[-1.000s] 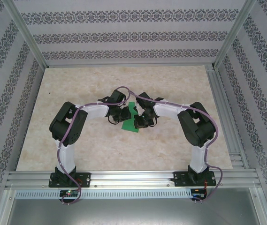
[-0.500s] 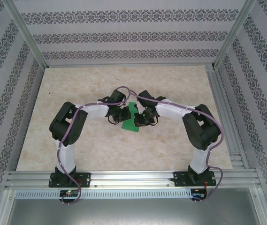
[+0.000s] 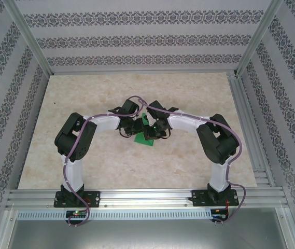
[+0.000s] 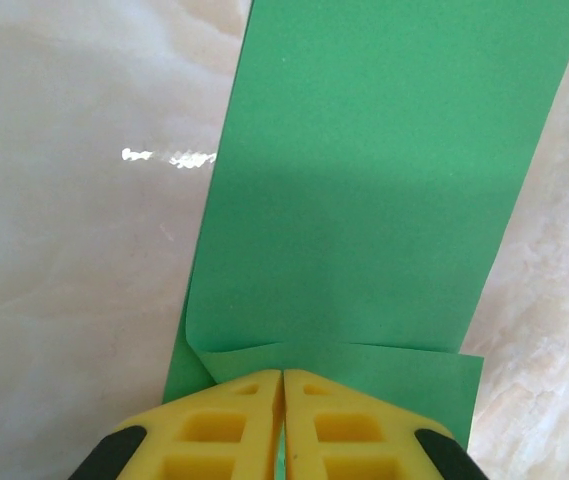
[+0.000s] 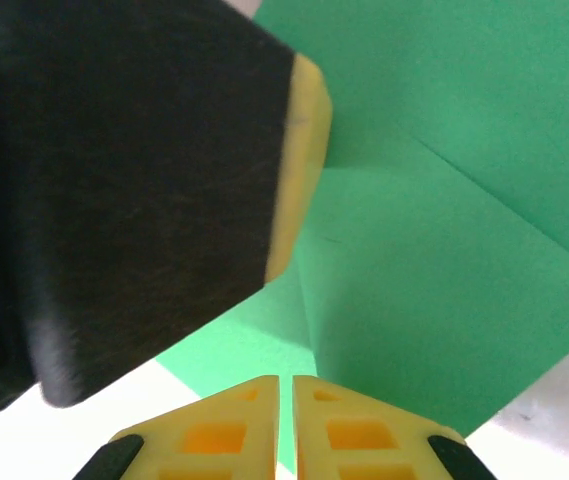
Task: Fold a paper plane with a square sheet of paper (pick it up from the middle)
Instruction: Fold the triangle a second time at the center of the table.
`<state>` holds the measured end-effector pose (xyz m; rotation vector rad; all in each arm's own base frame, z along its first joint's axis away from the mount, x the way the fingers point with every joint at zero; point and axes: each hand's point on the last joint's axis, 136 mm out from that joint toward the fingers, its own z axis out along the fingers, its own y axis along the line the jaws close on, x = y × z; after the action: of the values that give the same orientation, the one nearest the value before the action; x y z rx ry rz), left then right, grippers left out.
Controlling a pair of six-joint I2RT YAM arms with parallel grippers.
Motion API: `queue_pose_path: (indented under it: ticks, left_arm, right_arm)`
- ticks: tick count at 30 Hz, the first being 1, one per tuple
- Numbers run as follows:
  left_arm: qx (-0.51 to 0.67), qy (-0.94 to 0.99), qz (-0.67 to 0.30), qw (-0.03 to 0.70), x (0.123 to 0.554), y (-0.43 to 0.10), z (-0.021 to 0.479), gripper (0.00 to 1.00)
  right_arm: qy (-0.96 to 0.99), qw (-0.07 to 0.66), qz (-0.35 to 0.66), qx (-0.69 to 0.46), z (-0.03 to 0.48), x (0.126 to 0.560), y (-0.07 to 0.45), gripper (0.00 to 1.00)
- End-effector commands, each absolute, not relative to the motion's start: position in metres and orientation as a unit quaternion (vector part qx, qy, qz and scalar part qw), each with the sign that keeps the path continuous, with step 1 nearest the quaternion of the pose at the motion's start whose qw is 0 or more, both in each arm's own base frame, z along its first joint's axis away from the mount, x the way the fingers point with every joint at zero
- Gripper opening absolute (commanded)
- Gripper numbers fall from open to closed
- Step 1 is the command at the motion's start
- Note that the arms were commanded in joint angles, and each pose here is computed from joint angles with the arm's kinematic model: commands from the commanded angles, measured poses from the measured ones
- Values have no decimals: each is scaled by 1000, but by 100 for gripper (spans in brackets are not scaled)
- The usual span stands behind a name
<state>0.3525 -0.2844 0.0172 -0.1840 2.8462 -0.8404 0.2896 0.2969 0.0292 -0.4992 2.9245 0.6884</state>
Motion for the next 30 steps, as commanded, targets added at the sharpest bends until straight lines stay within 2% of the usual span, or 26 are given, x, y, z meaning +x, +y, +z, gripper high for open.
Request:
queue_pose_path:
  ticks: [1,14,30]
  left_arm:
    - [-73,972,-220,40,327,-266,-20,11]
    - [-74,973,-214,40,326,-264,-22,11]
    - [-75,974,-210,41,326,-262,-22,11]
  right_arm:
    - [960,46,222,-161,22,293,303,13]
    - [968,5,177,-178,5,272,277,13]
    - [966,-35,173,-188,3,243,261,13]
